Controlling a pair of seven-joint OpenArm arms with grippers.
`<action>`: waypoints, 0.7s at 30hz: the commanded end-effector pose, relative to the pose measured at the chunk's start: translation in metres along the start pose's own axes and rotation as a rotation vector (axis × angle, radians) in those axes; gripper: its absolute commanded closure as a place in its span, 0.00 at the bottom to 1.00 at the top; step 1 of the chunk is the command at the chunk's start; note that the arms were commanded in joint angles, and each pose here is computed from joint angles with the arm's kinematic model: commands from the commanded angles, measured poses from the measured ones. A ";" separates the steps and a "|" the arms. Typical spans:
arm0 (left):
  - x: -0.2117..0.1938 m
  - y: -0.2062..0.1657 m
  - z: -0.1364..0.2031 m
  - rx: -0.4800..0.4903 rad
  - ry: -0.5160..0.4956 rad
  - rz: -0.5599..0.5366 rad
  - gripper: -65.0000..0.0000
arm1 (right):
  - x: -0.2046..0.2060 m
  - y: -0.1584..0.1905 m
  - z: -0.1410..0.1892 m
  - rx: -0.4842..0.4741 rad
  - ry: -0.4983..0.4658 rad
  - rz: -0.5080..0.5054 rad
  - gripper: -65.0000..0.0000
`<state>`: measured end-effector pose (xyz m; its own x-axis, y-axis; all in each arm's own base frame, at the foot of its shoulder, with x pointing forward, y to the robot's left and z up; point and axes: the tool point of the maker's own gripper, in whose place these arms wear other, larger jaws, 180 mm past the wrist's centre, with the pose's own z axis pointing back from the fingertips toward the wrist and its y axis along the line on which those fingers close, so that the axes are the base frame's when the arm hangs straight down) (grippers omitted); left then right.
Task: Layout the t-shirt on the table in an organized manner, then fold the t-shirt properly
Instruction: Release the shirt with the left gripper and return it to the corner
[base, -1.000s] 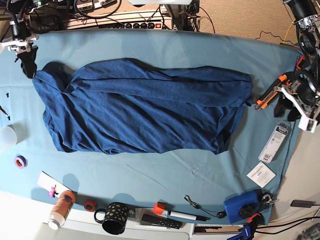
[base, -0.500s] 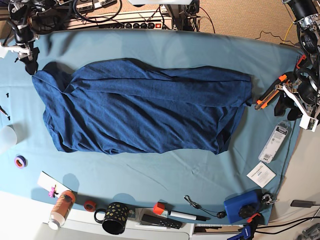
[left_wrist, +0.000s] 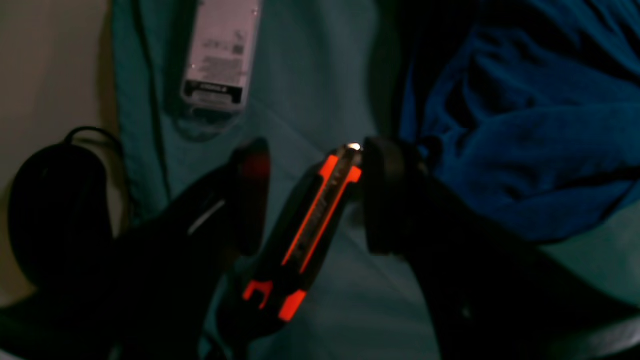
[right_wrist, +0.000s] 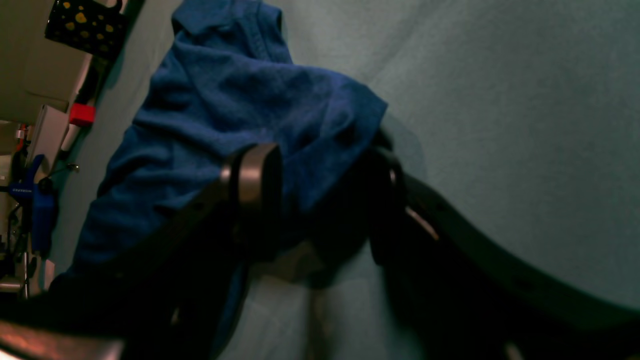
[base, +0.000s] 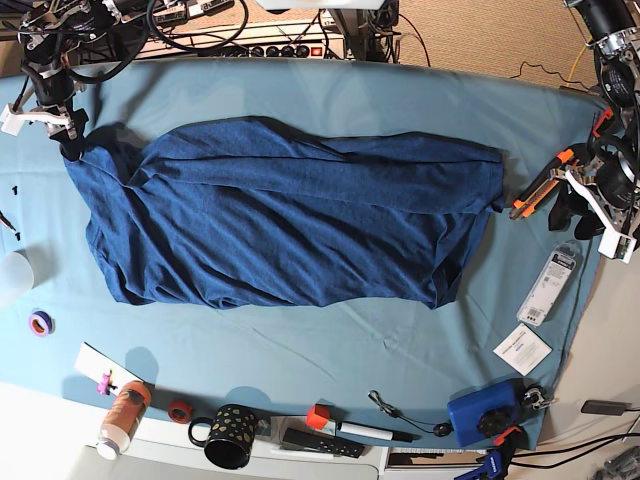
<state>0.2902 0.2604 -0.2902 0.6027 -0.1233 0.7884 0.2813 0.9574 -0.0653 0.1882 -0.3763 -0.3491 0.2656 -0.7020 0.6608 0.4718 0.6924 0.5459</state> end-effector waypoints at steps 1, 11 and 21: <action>0.015 0.002 0.005 -0.002 -0.047 -0.025 0.54 | 0.017 0.004 0.002 0.014 -0.054 0.019 0.58; 0.015 0.001 0.005 -0.005 -0.047 -0.028 0.54 | -0.024 -0.006 -0.034 0.109 0.023 -0.197 0.58; 0.015 0.001 0.005 -0.005 -0.045 -0.027 0.54 | -0.023 0.008 -0.041 0.166 0.048 -0.190 0.73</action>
<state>0.2901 0.2582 -0.2899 0.5988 -0.1244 0.7912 0.2904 0.9544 -0.0697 0.2178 -0.3661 -0.3802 0.2141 -0.8174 0.5347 0.3796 0.5740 0.7255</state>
